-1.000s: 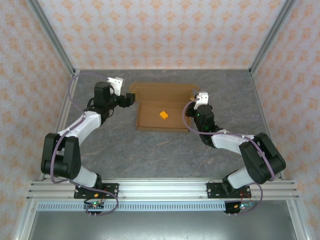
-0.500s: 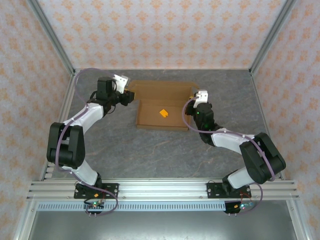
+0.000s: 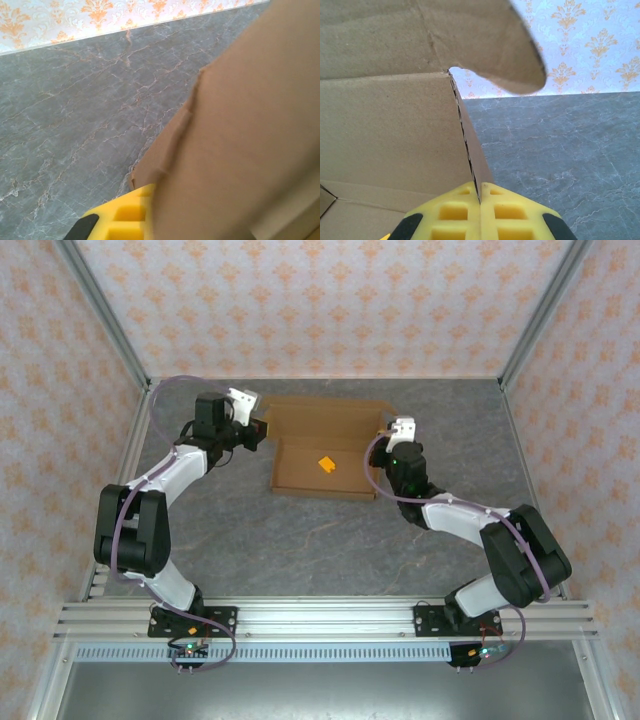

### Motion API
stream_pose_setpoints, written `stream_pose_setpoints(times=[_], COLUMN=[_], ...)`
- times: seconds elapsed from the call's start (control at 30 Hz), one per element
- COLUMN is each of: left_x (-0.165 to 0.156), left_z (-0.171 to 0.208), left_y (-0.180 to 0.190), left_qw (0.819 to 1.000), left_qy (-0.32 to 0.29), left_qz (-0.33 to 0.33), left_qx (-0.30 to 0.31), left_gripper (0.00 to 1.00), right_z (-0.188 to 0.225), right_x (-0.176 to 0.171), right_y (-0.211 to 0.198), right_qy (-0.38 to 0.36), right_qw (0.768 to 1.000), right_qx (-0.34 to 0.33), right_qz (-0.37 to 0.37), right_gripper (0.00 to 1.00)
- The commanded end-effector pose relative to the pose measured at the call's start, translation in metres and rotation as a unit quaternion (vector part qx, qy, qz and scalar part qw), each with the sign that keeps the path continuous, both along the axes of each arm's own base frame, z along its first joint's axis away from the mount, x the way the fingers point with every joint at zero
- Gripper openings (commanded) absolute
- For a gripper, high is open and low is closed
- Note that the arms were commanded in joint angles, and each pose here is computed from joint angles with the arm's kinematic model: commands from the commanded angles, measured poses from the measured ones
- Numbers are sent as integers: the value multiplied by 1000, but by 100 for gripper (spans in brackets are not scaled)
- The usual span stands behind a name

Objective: Fold the paper box

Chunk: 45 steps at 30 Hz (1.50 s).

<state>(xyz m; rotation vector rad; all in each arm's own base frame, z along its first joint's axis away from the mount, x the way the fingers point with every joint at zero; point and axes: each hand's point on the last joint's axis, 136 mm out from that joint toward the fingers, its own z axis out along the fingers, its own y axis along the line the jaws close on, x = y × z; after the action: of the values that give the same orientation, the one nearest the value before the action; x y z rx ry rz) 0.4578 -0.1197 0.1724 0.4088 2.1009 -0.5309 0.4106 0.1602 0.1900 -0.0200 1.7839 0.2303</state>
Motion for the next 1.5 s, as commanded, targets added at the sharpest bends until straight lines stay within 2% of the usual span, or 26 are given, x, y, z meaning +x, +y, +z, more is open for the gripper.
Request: stream_pose_setpoints(times=[0.0, 0.37, 0.7, 1.07, 1.47], left_x=[8, 6, -5, -31, -55], left_z=[22, 12, -5, -27, -53], left_y=[-13, -32, -34, -46, -36], left_qw=[1000, 998, 991, 990, 986], left_qy=[-19, 7, -13, -43, -60], left_qz=[3, 66, 133, 135, 158], left_qx=[-23, -20, -22, -4, 11], left_gripper=[1, 0, 0, 0, 0], right_z=[8, 1, 1, -4, -28], right_x=[7, 12, 7, -6, -22], right_y=[2, 2, 4, -1, -4], right_qy=[1, 29, 31, 14, 13], right_qw=[1000, 998, 996, 996, 997], right_qx=[21, 51, 74, 86, 72], right_qz=[-13, -34, -42, -36, -20], right_gripper=[0, 0, 0, 0, 0])
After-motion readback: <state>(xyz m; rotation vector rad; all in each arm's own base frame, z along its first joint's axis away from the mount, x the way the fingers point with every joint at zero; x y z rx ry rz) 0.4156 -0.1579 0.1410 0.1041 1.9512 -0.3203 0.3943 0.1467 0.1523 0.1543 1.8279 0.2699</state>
